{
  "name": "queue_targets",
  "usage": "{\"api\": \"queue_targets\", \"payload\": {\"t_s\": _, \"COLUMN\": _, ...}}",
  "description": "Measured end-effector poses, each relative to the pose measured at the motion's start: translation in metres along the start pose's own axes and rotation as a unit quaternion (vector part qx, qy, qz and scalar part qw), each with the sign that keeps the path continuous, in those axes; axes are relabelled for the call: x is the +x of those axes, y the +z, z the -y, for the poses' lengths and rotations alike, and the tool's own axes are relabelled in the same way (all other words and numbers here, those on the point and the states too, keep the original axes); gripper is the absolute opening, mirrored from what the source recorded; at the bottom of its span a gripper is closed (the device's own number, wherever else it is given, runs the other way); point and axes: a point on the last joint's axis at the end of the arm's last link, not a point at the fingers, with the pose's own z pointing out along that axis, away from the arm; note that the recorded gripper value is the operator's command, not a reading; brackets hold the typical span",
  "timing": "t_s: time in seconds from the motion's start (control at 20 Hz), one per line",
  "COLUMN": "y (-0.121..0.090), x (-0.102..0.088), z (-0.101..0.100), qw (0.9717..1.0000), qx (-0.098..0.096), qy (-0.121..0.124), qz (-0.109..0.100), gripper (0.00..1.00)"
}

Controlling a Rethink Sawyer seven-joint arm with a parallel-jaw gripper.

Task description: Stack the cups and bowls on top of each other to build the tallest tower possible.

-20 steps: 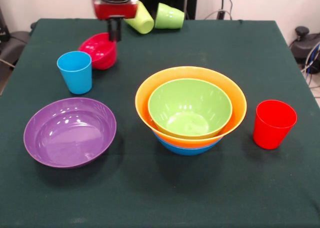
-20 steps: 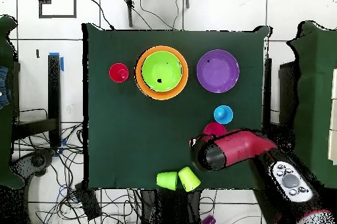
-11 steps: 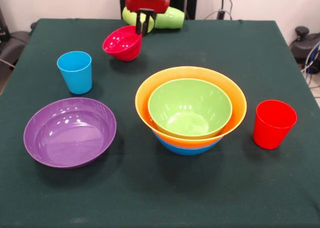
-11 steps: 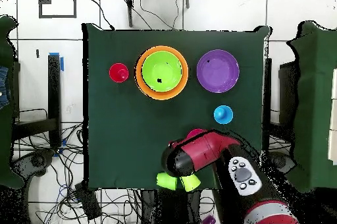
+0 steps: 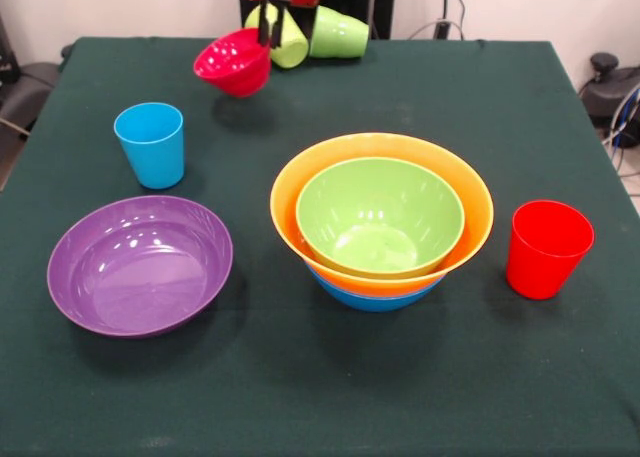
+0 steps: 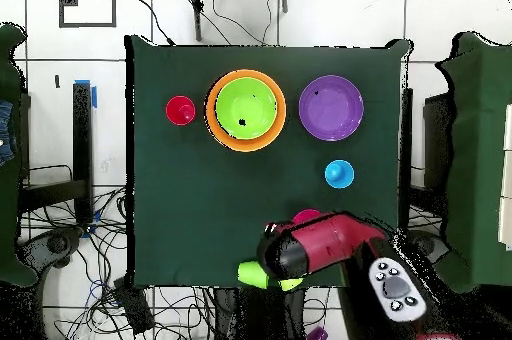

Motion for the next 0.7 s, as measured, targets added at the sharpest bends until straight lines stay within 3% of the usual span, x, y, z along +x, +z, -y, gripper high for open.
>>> {"api": "queue_targets", "payload": {"t_s": 0.15, "y": -0.009, "x": -0.004, "z": 0.016, "qw": 0.9992, "qx": -0.011, "qy": 0.037, "qz": 0.003, "gripper": 0.0}}
{"api": "queue_targets", "payload": {"t_s": 0.35, "y": -0.028, "x": -0.02, "z": 0.035, "qw": 0.9953, "qx": -0.025, "qy": 0.093, "qz": 0.009, "gripper": 0.0}}
{"api": "queue_targets", "payload": {"t_s": 0.45, "y": -0.035, "x": -0.027, "z": 0.034, "qw": 0.9941, "qx": -0.029, "qy": 0.104, "qz": 0.006, "gripper": 0.0}}
{"api": "queue_targets", "payload": {"t_s": 0.7, "y": -0.045, "x": -0.038, "z": 0.022, "qw": 0.9937, "qx": -0.035, "qy": 0.107, "qz": -0.001, "gripper": 0.0}}
